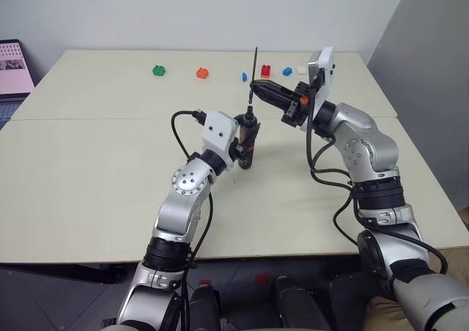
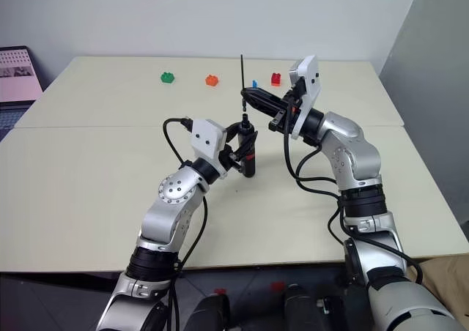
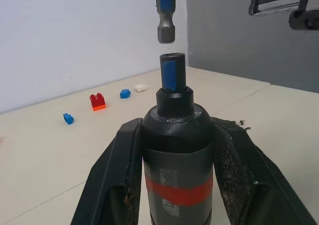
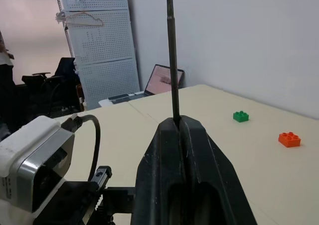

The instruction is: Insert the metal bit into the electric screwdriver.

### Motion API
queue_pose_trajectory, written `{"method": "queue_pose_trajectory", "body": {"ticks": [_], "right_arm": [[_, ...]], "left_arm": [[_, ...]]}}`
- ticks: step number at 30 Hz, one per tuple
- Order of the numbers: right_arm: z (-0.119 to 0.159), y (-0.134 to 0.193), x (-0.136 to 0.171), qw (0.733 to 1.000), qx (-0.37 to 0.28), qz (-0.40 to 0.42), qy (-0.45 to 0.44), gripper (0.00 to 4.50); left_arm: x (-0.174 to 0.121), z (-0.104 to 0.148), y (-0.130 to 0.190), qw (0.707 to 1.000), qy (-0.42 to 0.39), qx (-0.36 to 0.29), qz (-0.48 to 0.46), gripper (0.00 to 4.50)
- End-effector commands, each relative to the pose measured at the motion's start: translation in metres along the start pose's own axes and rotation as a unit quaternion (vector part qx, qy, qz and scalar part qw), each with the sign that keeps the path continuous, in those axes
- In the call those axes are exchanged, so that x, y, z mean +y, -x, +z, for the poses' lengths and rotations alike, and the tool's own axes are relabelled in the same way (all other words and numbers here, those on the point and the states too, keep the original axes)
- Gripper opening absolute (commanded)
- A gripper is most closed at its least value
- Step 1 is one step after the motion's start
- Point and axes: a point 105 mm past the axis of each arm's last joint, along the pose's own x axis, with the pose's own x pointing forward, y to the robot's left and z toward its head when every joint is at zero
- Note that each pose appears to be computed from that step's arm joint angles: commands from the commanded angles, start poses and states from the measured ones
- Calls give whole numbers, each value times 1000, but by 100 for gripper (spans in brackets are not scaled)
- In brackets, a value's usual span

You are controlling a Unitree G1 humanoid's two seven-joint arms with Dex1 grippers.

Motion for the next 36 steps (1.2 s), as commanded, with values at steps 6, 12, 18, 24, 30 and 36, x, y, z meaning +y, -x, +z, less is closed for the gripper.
{"method": "queue_pose_trajectory", "body": {"ticks": [6,12,18,24,30,36], "right_arm": [[12,1,2,1000,-6,7,21,0],[8,1,3,1000,1,9,19,0],[4,1,4,1000,7,11,17,0],[3,2,4,1000,10,14,17,0],[1,3,4,1000,17,11,17,0],[-6,-1,4,999,39,1,17,0]], "left_arm": [[6,15,0,1000,-17,-25,6,164],[6,15,0,1000,-17,-25,6,164],[6,15,0,999,-17,-26,7,164],[6,14,0,1000,-17,-24,9,164],[6,14,0,1000,-17,-25,7,164],[5,14,0,999,-18,-25,6,164]]}}
